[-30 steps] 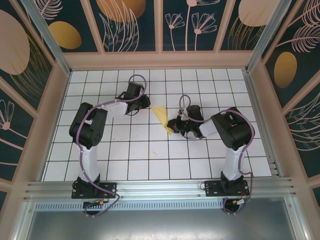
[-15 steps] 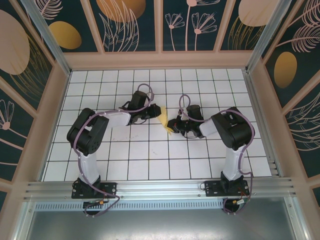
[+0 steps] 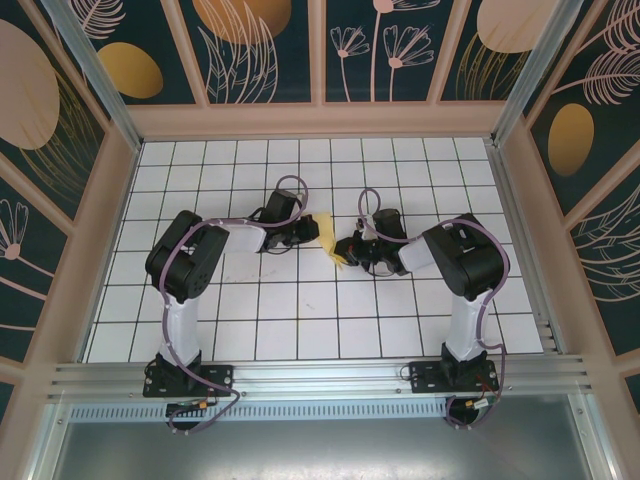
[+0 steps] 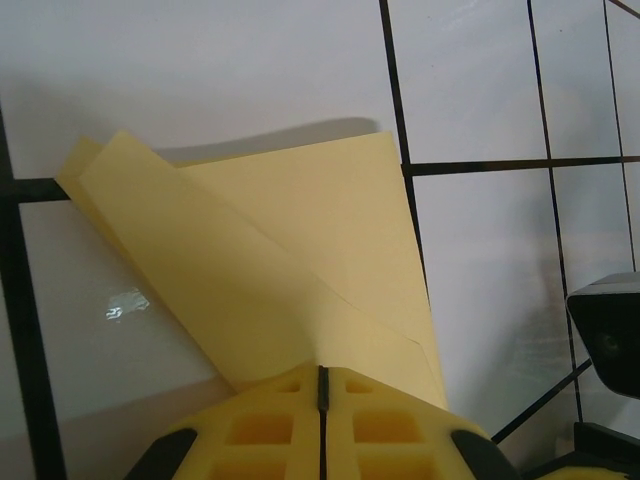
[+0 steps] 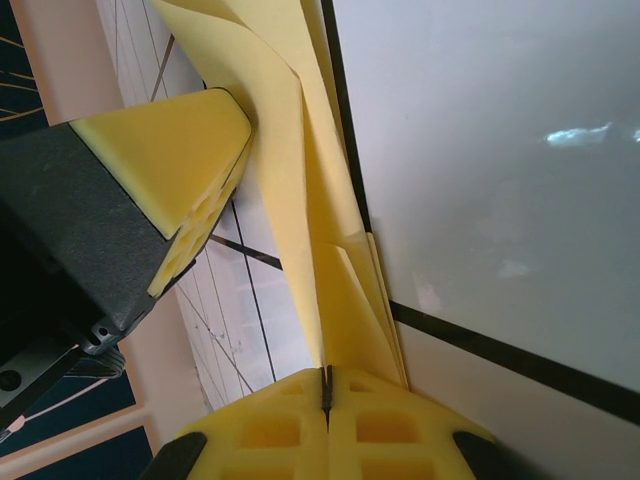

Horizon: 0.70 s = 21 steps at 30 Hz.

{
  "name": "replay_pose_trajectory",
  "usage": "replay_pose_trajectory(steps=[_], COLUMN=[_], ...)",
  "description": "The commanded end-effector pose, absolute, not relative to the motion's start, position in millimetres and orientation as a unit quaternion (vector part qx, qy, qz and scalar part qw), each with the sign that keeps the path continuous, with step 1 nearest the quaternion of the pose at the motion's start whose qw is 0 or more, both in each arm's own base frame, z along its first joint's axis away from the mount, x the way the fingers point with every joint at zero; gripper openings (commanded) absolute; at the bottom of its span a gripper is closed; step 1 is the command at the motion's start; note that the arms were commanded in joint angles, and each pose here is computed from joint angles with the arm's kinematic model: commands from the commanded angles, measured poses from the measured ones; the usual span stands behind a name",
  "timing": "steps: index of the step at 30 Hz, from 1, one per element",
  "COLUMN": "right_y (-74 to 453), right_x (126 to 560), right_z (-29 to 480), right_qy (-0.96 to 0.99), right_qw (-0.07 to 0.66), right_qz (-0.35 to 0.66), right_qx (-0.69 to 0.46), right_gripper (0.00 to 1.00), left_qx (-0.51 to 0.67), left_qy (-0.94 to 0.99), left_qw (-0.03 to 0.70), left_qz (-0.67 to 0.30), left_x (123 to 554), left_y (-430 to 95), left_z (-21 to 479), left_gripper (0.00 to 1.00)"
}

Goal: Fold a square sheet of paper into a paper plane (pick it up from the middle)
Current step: Fold the wing for the fifth time at the center of the table.

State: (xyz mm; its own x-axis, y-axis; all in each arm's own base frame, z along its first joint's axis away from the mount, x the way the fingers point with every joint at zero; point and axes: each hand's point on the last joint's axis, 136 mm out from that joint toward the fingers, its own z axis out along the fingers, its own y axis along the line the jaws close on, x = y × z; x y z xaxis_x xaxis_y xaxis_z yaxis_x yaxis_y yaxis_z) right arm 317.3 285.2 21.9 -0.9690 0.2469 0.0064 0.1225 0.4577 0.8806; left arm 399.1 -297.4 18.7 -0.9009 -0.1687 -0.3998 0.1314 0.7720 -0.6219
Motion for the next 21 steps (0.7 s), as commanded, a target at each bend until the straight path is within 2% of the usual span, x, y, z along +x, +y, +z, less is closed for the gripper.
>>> replay_pose_trajectory(steps=[1,10,15,21], right_y=[271.6,274.7,279.0,280.4], right_x=[301.1,308.0,308.9,305.6], right_z=[-24.4,-7.3,7.8,17.0], right_qy=[0.881,0.885,0.886,0.887], right_qw=[0.017,0.037,0.046,0.051], right_qz=[0.450,0.450,0.456,0.457], right_qx=[0.147,0.114,0.072,0.040], right_gripper=[0.00,0.00,0.11,0.15], left_qx=[-0.025,-0.042,-0.044,-0.043], left_qy=[0.920,0.947,0.954,0.956], left_qw=[0.227,0.194,0.182,0.178], left_qz=[-0.320,-0.251,-0.234,-0.229], left_x=[409.2,407.3,403.7,402.6], left_y=[-293.7,-277.2,-272.4,-271.2], left_z=[11.0,-21.2,-31.8,-34.2], left_gripper=[0.10,0.11,0.11,0.11])
